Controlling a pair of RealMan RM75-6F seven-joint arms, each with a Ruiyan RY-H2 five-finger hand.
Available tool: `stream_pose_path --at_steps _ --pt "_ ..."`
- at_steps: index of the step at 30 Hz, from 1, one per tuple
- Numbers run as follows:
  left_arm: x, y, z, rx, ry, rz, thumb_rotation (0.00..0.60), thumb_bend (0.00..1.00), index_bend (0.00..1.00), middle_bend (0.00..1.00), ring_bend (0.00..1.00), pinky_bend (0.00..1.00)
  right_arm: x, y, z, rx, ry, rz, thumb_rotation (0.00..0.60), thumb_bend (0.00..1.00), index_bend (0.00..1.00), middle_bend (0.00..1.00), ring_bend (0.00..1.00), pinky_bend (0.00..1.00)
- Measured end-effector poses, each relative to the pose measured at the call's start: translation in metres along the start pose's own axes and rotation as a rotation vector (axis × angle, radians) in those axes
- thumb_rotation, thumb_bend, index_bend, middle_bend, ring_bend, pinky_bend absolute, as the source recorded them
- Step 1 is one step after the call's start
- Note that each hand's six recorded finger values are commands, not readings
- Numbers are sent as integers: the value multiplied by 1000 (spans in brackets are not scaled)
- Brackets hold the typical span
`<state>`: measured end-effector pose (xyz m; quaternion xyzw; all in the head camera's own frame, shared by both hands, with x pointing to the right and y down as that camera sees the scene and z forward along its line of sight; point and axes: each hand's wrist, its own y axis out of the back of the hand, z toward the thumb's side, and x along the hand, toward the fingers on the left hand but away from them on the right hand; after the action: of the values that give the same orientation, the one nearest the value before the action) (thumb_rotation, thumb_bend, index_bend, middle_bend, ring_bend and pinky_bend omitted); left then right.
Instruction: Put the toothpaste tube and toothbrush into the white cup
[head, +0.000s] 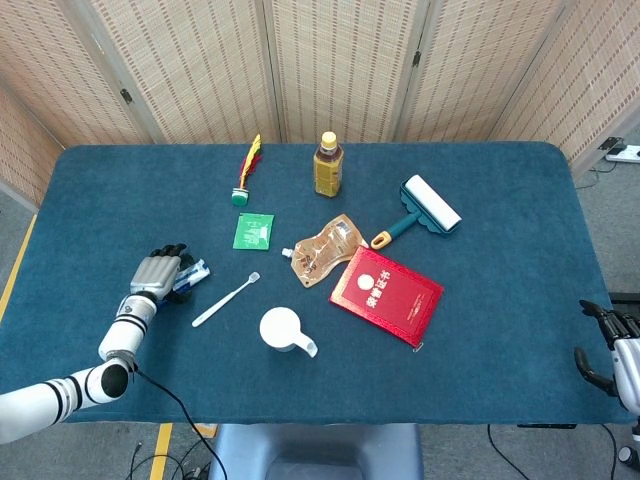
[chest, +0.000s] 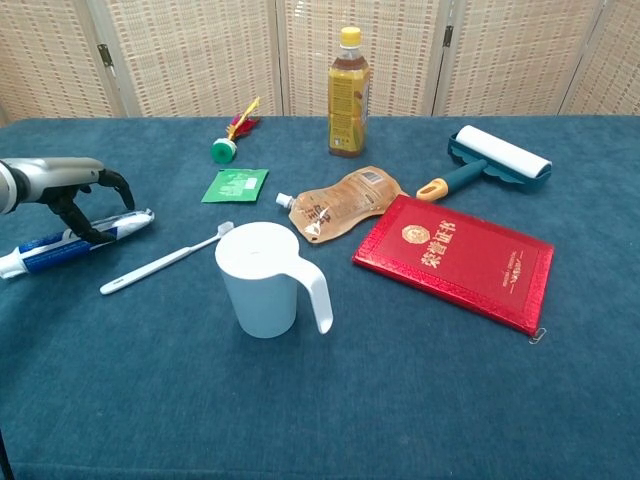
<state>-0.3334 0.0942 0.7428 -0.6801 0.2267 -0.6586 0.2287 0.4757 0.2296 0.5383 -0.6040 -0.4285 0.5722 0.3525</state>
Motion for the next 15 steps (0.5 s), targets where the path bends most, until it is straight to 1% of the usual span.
stream_pose_path --at_steps 4,9,14,15 --pt "0 4 -6 -34 29 -6 539 376 239 83 0 136 -2 -1 0 -1 2 1 600 341 174 291 247 249" --pt "-4 6 -11 -43 34 -20 535 377 233 84 0 136 -3 -2 0 -1 2 6 600 341 174 291 247 249" --pt "-6 -3 -14 -27 43 -73 501 376 234 84 0 136 -4 -3 -1 -2 -1 10 600 341 174 292 247 249" --pt "-6 -4 -14 -23 47 -80 483 376 236 84 0 136 -4 -4 -1 -2 -2 10 600 342 174 292 247 249"
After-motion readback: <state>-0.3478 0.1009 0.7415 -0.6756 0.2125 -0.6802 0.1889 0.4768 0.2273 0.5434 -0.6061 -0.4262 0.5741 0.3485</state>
